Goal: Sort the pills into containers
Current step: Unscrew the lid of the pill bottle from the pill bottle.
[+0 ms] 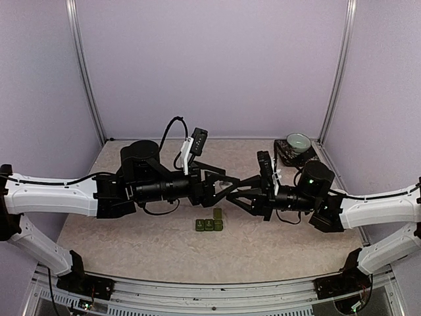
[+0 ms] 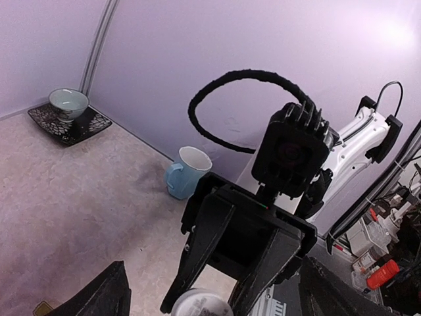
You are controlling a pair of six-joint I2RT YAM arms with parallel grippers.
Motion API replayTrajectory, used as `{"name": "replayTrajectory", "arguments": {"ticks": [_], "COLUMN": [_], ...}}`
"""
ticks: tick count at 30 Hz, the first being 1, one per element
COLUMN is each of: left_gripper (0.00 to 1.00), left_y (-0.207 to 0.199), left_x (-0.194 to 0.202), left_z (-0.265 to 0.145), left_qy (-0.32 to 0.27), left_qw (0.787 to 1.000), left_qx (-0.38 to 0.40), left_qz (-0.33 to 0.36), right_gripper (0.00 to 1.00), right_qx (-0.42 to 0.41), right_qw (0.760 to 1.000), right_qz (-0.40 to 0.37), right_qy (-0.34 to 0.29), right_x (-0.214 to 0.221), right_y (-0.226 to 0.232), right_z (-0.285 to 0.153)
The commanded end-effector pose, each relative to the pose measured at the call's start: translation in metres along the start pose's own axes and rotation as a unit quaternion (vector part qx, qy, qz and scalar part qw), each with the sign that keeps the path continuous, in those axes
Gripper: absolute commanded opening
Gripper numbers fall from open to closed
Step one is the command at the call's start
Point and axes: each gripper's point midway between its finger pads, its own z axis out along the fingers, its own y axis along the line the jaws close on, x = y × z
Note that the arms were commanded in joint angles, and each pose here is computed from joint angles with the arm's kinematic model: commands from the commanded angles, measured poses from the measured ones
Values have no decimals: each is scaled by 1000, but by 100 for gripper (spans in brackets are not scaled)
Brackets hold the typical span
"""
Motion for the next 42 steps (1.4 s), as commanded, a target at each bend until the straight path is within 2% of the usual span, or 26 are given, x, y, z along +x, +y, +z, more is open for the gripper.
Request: {"name": "replayTrajectory", "arguments": {"ticks": [1,8,28,34,42], "left_gripper": [86,85,84,79,59], "left_y": [-27,-35,-35,-31,-29], "left_x": [-16,-15,-12,-12,-9], "left_z": [7,8,0,0,2], "left_qy": [-20,-21,-21,-22,-18], "left_qw": [998,997,998,998,999], "left_qx": [56,75,63,52,48], "left_qz": [21,20,18,20,17], "right_gripper": [0,0,0,0,0], "right_qx": [-39,-31,73,71,74], "right_qw": [999,999,996,997,996], "right_qz": [-2,11,-1,-2,-4], "right_qy": [-24,-22,-42,-39,-41], "right_x": [-15,-8,-16,-16,-16], "right_y": [14,9,-17,-16,-16], "right_z": [10,17,-5,-5,-8]}}
